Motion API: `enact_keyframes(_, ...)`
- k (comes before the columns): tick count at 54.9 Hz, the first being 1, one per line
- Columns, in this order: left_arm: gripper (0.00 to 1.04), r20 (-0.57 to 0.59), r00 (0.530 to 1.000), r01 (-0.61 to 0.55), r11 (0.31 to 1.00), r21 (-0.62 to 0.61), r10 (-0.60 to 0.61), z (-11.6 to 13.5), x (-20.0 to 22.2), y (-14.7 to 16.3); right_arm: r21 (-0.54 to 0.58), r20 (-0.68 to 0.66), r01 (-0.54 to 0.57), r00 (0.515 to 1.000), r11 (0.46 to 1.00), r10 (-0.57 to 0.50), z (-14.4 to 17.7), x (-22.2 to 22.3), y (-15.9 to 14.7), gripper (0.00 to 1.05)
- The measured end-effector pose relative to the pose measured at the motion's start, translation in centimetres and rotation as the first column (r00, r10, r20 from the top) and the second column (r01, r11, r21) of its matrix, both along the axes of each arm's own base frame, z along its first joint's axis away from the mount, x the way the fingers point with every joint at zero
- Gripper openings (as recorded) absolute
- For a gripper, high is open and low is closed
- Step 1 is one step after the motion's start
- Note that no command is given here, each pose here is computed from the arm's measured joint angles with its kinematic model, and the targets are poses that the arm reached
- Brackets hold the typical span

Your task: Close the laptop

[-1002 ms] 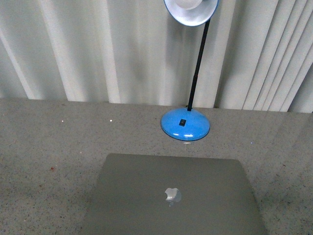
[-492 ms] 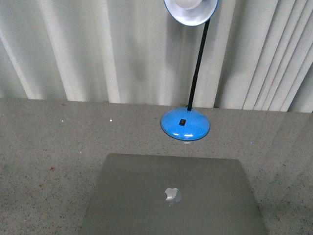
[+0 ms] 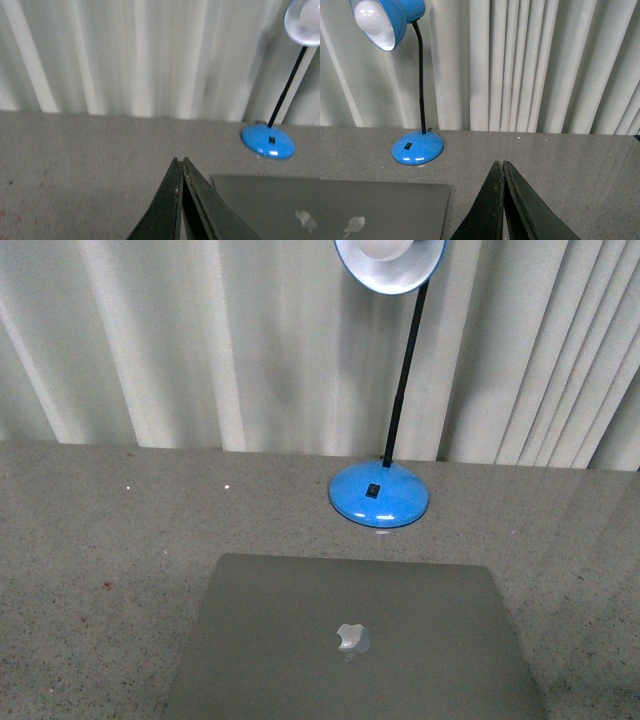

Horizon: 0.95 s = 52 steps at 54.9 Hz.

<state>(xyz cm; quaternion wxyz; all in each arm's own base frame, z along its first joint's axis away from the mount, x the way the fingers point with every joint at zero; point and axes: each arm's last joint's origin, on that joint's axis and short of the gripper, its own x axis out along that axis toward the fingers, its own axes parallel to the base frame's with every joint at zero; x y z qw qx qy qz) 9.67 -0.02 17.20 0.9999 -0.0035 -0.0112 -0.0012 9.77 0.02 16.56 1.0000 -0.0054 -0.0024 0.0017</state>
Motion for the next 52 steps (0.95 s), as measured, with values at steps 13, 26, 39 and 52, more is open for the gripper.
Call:
enact_keyframes(13,0.06,0.000,1.000,0.000,1.000,0.000,0.000,-0.01,-0.04,0.00,0.000,-0.002,0.000,1.000,1.000,0.000,-0.02,0.00,0.00,0.03)
enact_keyframes(26,0.47,0.000,1.000,0.000,1.000,0.000,0.000,-0.01,-0.04,0.00,0.000,-0.002,0.000,1.000,1.000,0.000,-0.02,-0.01,0.00,0.41)
enact_keyframes(39,0.99,0.000,1.000,0.000,1.000,0.002,0.000,-0.01,-0.04,0.00,0.000,-0.002,0.000,1.000,1.000,0.000,-0.02,-0.01,0.00,0.98)
enact_keyframes(52,0.98,0.000,1.000,0.000,1.000,0.002,0.000,-0.01,-0.04,0.00,0.000,-0.002,0.000,1.000,1.000,0.000,-0.02,-0.01,0.00,0.97)
